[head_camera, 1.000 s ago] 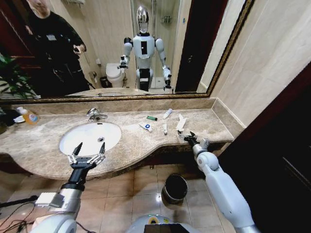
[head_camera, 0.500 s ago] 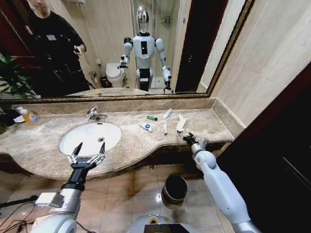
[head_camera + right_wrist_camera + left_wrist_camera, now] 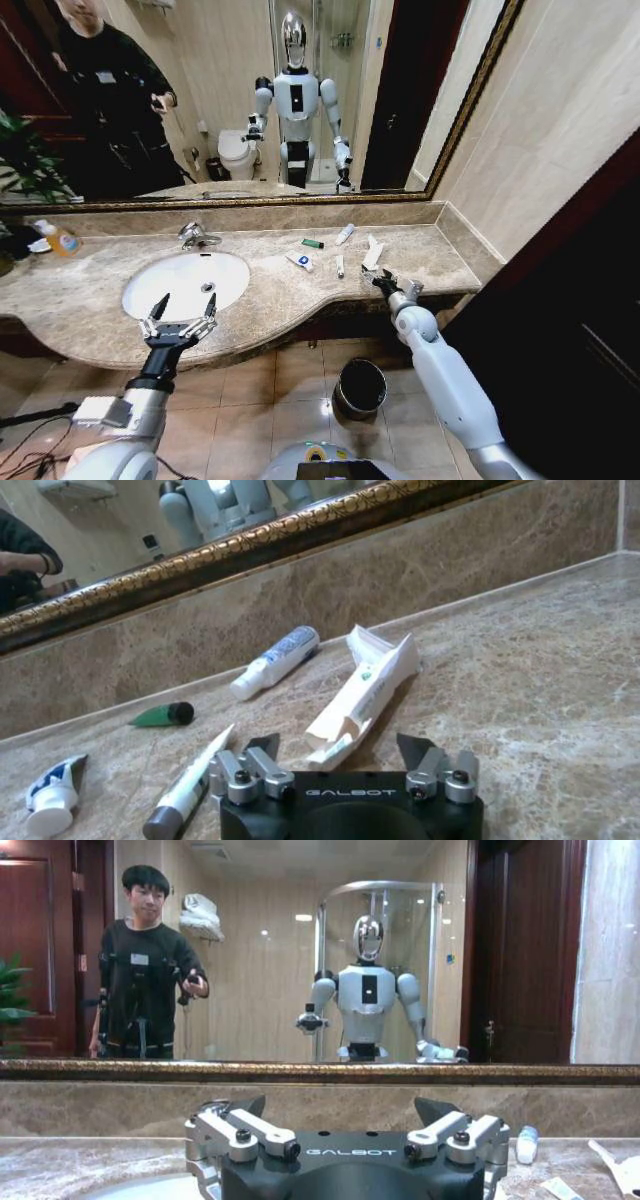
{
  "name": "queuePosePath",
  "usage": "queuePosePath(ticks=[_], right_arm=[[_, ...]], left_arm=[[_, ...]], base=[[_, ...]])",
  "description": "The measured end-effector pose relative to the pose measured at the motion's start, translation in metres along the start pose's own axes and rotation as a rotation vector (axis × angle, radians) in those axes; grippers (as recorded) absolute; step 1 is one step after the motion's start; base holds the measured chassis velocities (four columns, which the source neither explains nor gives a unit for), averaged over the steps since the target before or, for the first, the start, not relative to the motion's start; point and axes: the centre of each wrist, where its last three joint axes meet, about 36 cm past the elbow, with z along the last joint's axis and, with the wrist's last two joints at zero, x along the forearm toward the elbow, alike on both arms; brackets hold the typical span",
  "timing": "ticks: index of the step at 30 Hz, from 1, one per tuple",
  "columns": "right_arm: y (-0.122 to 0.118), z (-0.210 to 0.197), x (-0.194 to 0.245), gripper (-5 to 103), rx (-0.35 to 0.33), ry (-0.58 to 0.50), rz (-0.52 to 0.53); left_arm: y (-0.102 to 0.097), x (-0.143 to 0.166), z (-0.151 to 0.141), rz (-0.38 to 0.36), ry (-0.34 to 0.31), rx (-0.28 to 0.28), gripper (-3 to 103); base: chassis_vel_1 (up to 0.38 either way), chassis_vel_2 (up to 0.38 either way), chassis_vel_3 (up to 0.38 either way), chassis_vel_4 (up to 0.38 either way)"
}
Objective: Pick up the trash from the sink and place it in the trash bin.
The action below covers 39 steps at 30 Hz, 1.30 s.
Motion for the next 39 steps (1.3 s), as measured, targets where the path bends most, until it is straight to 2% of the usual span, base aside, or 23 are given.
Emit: queuePosePath(ticks=[3,4,5,6,8,9,12,15,16,18,21,39], right_arm=[[0.001,-0.001,-0.001,67,0.000,-0.005,-0.001],[0.001,-0.001,-0.001,67,0.000,-0.005,-0.001],[0.001,-0.001,-0.002,61,0.000,-0.006,-0.001],[0.001,-0.001,-0.002,61,0.000,-0.008,0.000],[0.001,0.000,-0.002,51,0.000,-0.009,0.002],[0.001,0.000,-0.002,51,0.000,-0.009,0.002],[0.000,-0.001,-0.002,35,-0.001,-0.010,0.008],[-0.001,-0.001,-0.002,29,-0.004,-0.011,0.010],[-0.001,-0.002,-0.002,19,-0.006,-0.013,0.010],[-0.002,-0.002,-0.002,19,-0.006,-0.014,0.010],[-0.002,-0.003,-0.001,3,-0.007,-0.014,0.007],[0.002,-0.014,0.009,0,0.006,-0.051,-0.030]], left_arm=[[0.000,0.000,0.000,0.000,0.000,0.000,100],[0.000,0.000,0.000,0.000,0.000,0.000,100],[0.000,0.000,0.000,0.000,0.000,0.000,100],[0.000,0.000,0.000,0.000,0.000,0.000,100],[0.000,0.000,0.000,0.000,0.000,0.000,100],[0.000,0.000,0.000,0.000,0.000,0.000,100],[0.000,0.000,0.000,0.000,0.000,0.000,100],[0.000,0.000,0.000,0.000,0.000,0.000,100],[0.000,0.000,0.000,0.000,0.000,0.000,100],[0.000,0.000,0.000,0.000,0.000,0.000,100],[0.000,0.000,0.000,0.000,0.000,0.000,100],[0.000,0.000,0.000,0.000,0.000,0.000,100]], base=[[0.000,0.000,0.000,0.000],[0.000,0.000,0.000,0.000],[0.000,0.000,0.000,0.000],[0.000,0.000,0.000,0.000],[0.000,0.000,0.000,0.000],[0.000,0.000,0.000,0.000],[0.000,0.000,0.000,0.000],[0.000,0.000,0.000,0.000],[0.000,0.000,0.000,0.000],[0.000,0.000,0.000,0.000],[0.000,0.000,0.000,0.000],[0.000,0.000,0.000,0.000]])
